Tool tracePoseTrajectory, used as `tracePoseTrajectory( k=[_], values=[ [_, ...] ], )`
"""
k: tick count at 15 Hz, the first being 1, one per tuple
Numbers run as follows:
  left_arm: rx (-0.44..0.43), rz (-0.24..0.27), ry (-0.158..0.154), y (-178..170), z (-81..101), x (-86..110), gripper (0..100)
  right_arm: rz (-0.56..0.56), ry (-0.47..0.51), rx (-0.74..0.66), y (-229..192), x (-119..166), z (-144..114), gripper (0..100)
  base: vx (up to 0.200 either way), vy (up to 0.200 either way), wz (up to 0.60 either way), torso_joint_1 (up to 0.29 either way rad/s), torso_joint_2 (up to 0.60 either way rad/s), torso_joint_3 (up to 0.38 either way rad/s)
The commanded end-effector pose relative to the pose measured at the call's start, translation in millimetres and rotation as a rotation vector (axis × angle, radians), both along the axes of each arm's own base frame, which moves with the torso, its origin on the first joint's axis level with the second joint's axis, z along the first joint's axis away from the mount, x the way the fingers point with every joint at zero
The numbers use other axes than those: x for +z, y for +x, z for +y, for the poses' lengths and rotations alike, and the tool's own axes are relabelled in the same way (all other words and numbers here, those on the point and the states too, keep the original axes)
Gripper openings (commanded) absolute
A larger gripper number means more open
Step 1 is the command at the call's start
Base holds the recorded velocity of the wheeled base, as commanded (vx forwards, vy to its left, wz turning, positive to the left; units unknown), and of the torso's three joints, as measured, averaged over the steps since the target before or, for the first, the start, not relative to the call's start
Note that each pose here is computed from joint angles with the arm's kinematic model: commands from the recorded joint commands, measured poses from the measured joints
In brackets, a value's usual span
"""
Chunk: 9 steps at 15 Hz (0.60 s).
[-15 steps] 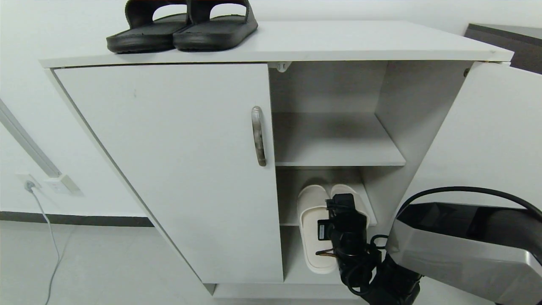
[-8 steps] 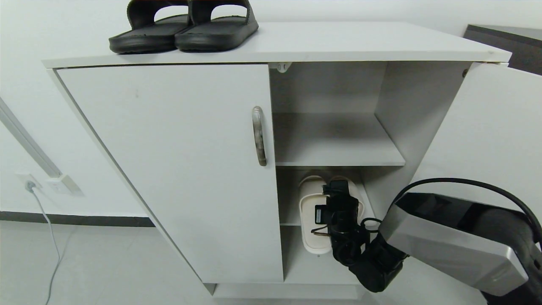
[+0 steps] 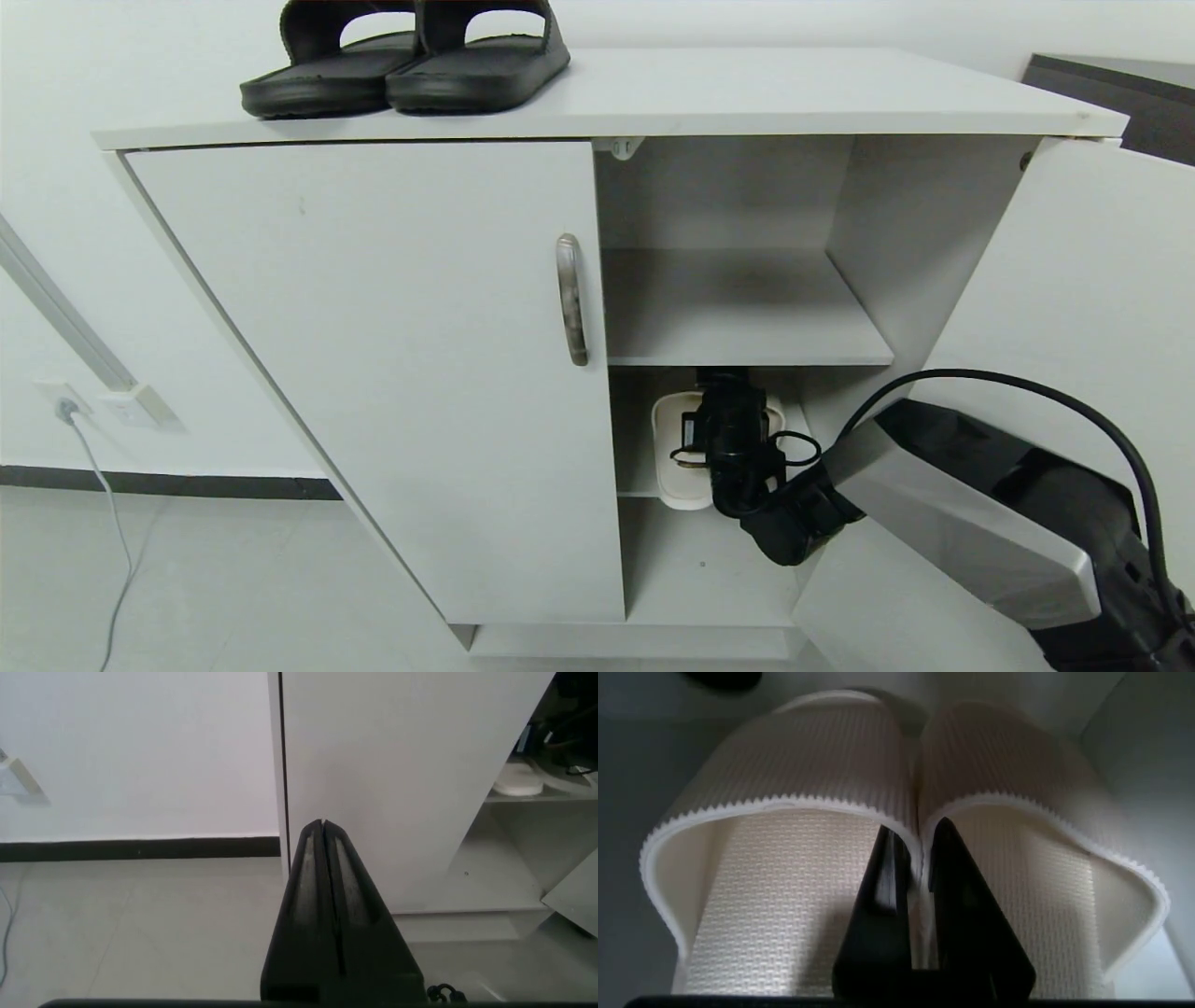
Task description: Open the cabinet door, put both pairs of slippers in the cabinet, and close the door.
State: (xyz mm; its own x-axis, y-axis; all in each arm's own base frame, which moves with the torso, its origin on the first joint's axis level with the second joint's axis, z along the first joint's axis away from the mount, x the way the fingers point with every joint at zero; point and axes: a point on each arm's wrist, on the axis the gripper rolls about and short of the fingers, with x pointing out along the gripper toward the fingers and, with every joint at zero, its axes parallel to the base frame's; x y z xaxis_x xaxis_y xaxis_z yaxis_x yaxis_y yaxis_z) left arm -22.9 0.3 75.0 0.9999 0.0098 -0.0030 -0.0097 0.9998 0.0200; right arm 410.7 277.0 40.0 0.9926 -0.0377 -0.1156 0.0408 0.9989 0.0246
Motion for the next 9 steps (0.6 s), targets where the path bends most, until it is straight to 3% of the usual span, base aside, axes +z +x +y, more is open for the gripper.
tracePoseTrajectory(
  k=[1,9],
  values=[
    [0.001,0.002,0.0,0.1,0.0,0.0,0,-0.009,0.006,-0.013,10.2,-1.9,-1.1,0,0.0,0.0,0.0,0.0,0.0,0.0],
    [0.001,0.002,0.0,0.1,0.0,0.0,0,0.016,-0.011,-0.021,21.8,-18.6,-2.4,0,0.0,0.0,0.0,0.0,0.0,0.0]
  ],
)
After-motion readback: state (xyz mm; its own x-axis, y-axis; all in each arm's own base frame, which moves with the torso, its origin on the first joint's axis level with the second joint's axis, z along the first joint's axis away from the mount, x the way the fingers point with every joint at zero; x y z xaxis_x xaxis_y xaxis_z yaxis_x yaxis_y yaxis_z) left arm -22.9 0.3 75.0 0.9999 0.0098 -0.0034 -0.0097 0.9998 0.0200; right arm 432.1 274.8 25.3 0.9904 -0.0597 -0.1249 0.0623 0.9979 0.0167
